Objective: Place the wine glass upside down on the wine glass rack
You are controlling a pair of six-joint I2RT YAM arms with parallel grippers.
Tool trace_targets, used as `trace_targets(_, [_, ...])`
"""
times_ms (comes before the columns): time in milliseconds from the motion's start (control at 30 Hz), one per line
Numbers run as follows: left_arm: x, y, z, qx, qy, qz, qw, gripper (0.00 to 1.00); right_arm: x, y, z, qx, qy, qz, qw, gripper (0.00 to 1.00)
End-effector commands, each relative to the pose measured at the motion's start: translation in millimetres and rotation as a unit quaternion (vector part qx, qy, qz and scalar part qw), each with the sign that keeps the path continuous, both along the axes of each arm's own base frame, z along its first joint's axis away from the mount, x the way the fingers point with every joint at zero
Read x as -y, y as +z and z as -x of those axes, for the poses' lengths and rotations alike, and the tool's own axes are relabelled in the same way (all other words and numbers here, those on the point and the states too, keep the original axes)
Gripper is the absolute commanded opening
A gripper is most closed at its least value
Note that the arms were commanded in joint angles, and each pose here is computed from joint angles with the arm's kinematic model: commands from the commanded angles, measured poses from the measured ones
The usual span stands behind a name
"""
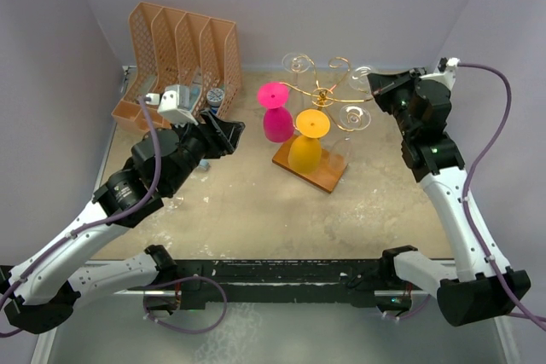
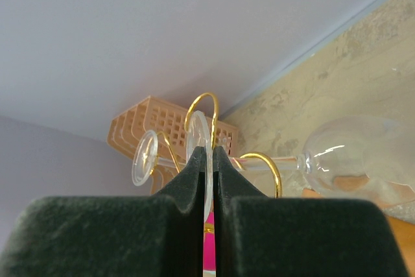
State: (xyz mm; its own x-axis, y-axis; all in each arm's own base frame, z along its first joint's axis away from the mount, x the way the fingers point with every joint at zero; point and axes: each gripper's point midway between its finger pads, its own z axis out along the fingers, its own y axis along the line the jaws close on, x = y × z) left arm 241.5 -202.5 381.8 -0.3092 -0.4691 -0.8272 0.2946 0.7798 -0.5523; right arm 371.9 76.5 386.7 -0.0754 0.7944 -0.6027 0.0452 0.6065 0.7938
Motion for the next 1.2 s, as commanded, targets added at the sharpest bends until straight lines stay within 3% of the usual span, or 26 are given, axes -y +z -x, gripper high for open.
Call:
trace_targets(0, [0, 1, -1, 0.002, 0.004, 0.007, 1.0, 0.53, -10, 37, -5, 0.063, 0.027, 0.012, 0.998, 0.0])
trace_targets(133, [-2, -1, -2, 0.002, 0.008, 0.004, 1.0, 0.53, -11, 36, -5, 0.062, 0.035, 0.027, 0.997, 0.03])
trace_targets(600, [-21, -13, -8, 0.001, 0.055, -0.031, 0.998, 0.53, -2, 33, -4, 0.059, 0.017, 0.066, 0.996, 0.32])
trace_targets(933, [-33, -40, -21, -0.014, 0.101, -0.088, 0.991, 0.54, 9, 36, 3, 0.066, -0.004, 0.106, 0.992, 0.54])
trace_targets(1167, [-39, -62, -32, -0.031, 0.139, -0.13, 0.981, 0.55, 15, 34, 1, 0.066, -0.014, 0.131, 0.989, 0.62])
